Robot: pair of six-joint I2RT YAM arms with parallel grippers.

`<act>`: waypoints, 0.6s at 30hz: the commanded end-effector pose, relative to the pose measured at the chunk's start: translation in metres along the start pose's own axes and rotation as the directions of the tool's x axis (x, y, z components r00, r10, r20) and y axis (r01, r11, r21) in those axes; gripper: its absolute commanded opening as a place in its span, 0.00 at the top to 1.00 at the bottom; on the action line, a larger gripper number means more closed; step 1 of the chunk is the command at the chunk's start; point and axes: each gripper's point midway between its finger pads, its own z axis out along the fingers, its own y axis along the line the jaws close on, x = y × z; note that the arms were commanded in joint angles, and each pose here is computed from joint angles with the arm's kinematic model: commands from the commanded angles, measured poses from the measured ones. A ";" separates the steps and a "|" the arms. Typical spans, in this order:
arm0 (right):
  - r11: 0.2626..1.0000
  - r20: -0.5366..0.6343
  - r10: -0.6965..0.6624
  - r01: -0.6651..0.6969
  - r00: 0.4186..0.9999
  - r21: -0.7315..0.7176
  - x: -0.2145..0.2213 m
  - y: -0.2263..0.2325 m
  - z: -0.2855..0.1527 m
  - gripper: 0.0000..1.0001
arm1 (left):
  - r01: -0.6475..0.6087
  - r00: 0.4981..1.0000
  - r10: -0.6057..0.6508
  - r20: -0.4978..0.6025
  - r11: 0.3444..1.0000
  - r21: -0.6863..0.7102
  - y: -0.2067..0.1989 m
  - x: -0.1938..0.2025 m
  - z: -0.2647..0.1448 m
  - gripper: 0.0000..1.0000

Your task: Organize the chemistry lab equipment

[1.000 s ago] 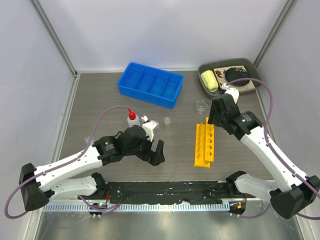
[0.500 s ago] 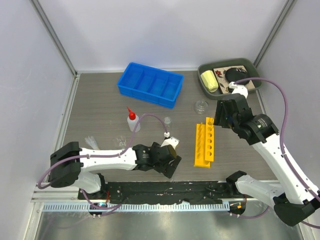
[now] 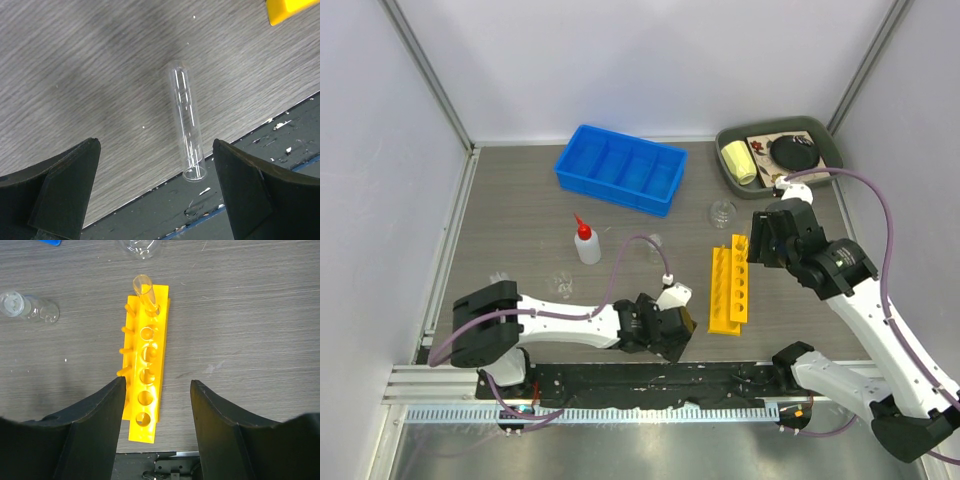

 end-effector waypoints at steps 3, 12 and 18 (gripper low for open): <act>0.999 0.025 -0.004 0.005 1.000 -0.038 -0.001 0.004 -0.005 0.40 | 0.043 0.997 -0.042 0.061 0.999 -0.007 -0.018 -0.010 -0.001 0.00; 0.998 0.022 0.004 -0.002 1.000 -0.056 0.005 0.004 -0.007 0.40 | 0.041 0.998 -0.038 0.055 0.998 -0.040 -0.010 0.013 0.008 0.23; 0.998 0.011 0.009 -0.008 1.000 -0.065 0.009 0.005 -0.007 0.40 | 0.028 0.999 -0.026 0.032 0.998 -0.061 -0.002 0.033 0.016 0.47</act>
